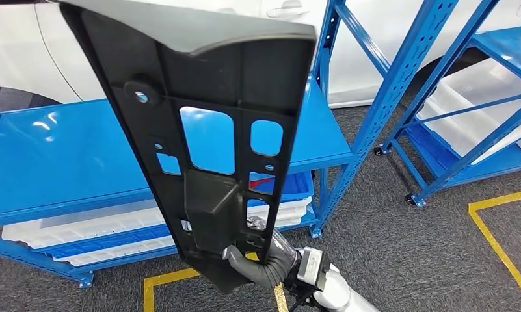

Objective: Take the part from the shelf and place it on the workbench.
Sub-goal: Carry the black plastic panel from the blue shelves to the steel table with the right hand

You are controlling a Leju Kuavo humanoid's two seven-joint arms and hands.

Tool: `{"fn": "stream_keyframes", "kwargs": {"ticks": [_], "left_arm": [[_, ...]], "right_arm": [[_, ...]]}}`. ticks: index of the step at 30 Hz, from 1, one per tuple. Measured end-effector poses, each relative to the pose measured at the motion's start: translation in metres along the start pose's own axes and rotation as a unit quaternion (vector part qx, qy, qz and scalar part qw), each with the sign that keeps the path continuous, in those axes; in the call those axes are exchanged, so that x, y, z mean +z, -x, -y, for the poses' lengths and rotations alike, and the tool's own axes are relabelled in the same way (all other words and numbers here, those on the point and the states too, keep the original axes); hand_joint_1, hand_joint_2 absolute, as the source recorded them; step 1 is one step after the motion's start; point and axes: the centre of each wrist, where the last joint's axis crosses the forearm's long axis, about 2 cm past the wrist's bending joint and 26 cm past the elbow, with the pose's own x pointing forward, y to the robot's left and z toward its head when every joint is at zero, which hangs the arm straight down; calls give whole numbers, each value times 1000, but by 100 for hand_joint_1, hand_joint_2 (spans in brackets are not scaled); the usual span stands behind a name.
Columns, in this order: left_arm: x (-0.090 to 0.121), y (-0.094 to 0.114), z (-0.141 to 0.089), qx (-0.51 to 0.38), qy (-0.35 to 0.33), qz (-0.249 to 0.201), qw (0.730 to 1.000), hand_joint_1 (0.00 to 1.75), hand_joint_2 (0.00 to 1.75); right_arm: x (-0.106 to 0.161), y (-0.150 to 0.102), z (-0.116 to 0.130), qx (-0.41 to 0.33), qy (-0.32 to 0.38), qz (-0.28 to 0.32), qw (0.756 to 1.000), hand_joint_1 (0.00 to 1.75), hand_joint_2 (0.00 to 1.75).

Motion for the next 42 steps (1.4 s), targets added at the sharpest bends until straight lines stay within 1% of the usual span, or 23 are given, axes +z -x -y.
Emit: {"fn": "stream_keyframes", "kwargs": {"ticks": [4,16,23,29,33,37,42], "left_arm": [[0,0,1,-2,1,3,1000,0,175],[-2,-2,1,-6,0,6,1000,0,175],[0,0,1,-9,-6,-6,1000,0,175],[2,2,2,-7,-3,-6,1000,0,175],[2,2,2,-4,2,-2,1000,0,175],[3,3,1,-5,5,-4,1000,0,175],[4,5,1,-8,7,-6,1000,0,175]], "right_arm": [[5,-4,-2,-4,3,7,1000,175,175],[9,-6,-6,-11,7,8,1000,175,175],[17,-8,7,-34,25,22,999,175,175],[30,-12,29,-27,35,37,998,175,175],[36,-16,36,-20,37,47,998,175,175],[41,-18,38,-20,43,51,998,175,175],[55,-18,27,-32,55,51,997,175,175]]}}
